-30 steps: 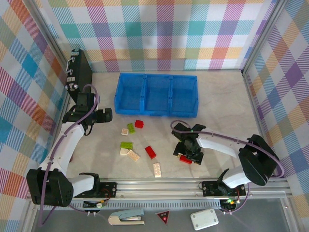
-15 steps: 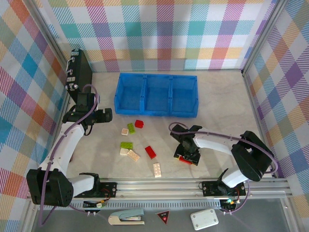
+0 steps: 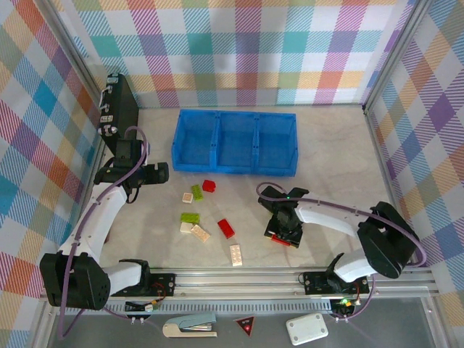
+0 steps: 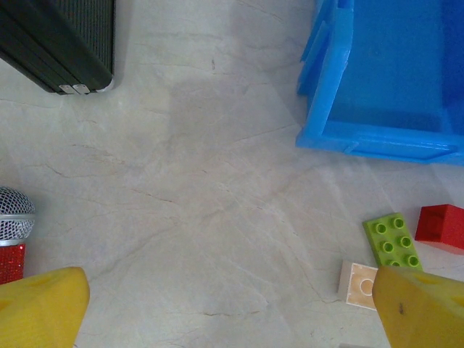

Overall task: Sort the legos into containers by color
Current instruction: Pick up the lego from the bottom-center of the table.

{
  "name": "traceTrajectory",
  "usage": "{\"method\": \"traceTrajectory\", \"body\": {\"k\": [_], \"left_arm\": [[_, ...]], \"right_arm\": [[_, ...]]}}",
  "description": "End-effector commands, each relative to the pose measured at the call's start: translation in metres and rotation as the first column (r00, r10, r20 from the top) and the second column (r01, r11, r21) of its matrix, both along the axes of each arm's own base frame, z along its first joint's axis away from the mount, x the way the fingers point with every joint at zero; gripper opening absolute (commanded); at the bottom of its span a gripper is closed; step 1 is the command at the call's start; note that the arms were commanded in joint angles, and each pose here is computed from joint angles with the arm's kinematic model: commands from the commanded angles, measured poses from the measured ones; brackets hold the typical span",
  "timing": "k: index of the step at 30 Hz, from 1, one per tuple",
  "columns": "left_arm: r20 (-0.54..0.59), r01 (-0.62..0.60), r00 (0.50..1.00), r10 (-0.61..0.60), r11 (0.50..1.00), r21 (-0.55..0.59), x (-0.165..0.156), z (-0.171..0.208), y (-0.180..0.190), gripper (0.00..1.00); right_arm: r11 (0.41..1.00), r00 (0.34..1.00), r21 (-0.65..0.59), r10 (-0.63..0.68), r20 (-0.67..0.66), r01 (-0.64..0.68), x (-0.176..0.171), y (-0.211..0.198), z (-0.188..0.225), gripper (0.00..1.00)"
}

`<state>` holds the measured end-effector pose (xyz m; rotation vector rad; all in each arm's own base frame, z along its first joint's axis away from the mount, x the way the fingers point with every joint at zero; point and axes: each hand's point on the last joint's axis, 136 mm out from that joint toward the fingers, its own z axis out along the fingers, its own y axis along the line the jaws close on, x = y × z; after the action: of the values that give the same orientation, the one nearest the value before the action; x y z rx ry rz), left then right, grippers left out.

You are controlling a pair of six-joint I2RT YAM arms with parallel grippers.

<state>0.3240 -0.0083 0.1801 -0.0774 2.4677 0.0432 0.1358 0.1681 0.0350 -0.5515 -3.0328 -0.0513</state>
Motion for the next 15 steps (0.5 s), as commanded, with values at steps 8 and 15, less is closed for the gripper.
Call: {"method": "traceTrajectory", "body": {"k": [8,15], "left_arm": [[-0.036,0.011,0.999,-0.01,1.0,0.029,-0.003,-0.012,0.002,1.0],[-0.043,0.015,0.999,-0.014,1.0,0.024,-0.003,-0.012,0.001,1.0]], "right_arm": [[0.986,0.984,-0.048,0.162,0.077,-0.159,0.023,-0.003,0.046,0.56],[0.965,0.956,-0.043,0.263,0.126,-0.26,0.061,0.011,0.067,0.56]]}}
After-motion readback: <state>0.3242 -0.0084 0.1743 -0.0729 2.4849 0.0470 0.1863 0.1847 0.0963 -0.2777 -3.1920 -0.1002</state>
